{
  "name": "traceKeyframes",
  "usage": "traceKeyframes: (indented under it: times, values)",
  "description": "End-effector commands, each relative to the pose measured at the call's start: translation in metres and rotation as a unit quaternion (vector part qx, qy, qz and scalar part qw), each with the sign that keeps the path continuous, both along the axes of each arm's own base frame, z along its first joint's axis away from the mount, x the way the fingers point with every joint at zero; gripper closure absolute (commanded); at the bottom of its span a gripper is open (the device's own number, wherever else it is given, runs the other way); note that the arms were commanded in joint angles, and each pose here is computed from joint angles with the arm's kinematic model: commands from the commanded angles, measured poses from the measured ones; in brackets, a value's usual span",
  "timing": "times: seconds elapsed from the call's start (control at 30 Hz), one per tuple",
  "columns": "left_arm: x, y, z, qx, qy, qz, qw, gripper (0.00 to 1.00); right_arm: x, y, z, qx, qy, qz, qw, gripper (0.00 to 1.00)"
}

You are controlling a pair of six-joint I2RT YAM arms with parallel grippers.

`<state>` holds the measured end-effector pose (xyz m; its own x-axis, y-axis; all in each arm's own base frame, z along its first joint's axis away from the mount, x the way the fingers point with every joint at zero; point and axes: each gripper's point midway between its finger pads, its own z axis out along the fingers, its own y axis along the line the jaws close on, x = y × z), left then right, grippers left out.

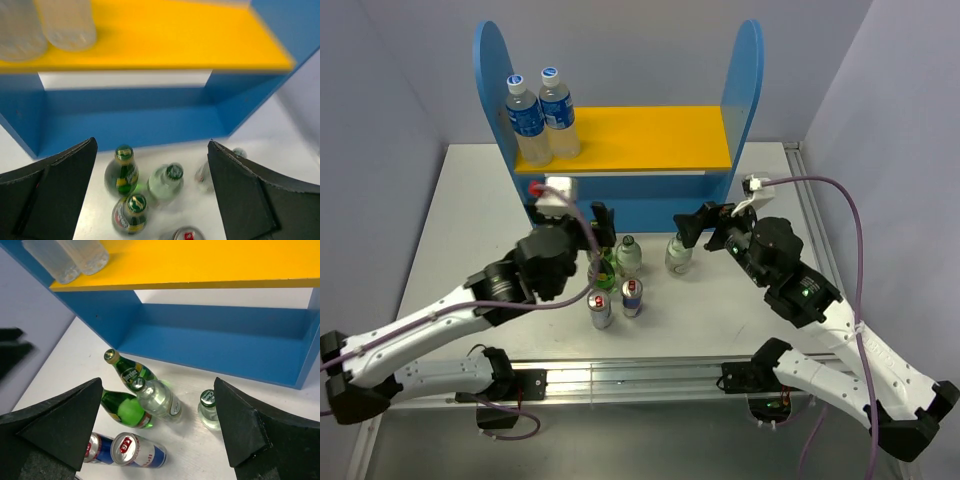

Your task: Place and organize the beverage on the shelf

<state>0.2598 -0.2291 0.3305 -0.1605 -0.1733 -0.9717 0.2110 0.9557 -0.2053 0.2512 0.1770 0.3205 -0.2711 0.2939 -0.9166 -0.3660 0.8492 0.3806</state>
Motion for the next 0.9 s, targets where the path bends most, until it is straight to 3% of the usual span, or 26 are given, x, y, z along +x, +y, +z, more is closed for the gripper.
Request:
traceKeyframes:
  times: [0.0,0.07,0.27,0.33,0.4,0.47,0.5,0.53,0.63,0.7,0.8,0.87]
  values:
    - [-0.01,0.038,0.053,-0.09,-0.064,0.037,0.993,0.01,-0.003,-0.003,0.001,0.005,-0.014,-0.014,1.0,0.01]
    - [-0.011,0.053,0.039,-0.088,-0.089,0.056,0.991,0.01,-0.009,0.001,-0.005,0.018,-0.015,-0.006,1.0,0.02]
    - [-0.01,0.078,0.018,-0.036,-0.07,0.116,0.99,0.01,-0.046,0.038,-0.024,0.028,-0.043,0.063,0.997,0.03]
    - [-0.013,0.096,0.012,-0.068,-0.08,0.152,0.983,0.01,-0.065,0.054,-0.034,0.008,-0.03,0.088,0.996,0.04]
    - [-0.016,0.097,0.012,-0.099,-0.072,0.139,0.983,0.01,-0.079,0.064,-0.045,-0.007,-0.021,0.099,0.995,0.04]
    - [-0.016,0.103,-0.006,-0.062,-0.047,0.147,0.986,0.01,-0.072,0.045,-0.056,-0.012,-0.005,0.024,1.0,0.02]
    - [-0.016,0.106,-0.011,-0.073,-0.038,0.163,0.983,0.01,-0.071,0.038,-0.063,-0.018,0.007,-0.001,1.0,0.0]
    - [-0.015,0.107,-0.029,-0.035,-0.02,0.175,0.984,0.01,-0.063,0.02,-0.074,-0.04,0.011,-0.054,0.998,0.0]
    - [-0.013,0.11,-0.053,-0.028,0.005,0.205,0.978,0.01,-0.046,0.005,-0.1,-0.089,0.035,-0.102,0.99,0.0]
    - [-0.011,0.101,-0.064,-0.029,0.021,0.181,0.983,0.01,-0.034,0.01,-0.112,-0.093,0.072,-0.098,0.988,0.0]
    - [-0.003,0.091,-0.072,-0.036,0.032,0.129,0.99,0.01,-0.013,0.0,-0.114,-0.092,0.071,-0.133,0.984,0.0]
    - [0.002,0.099,-0.076,-0.043,0.033,0.138,0.989,0.01,-0.005,0.0,-0.116,-0.101,0.07,-0.146,0.982,0.0]
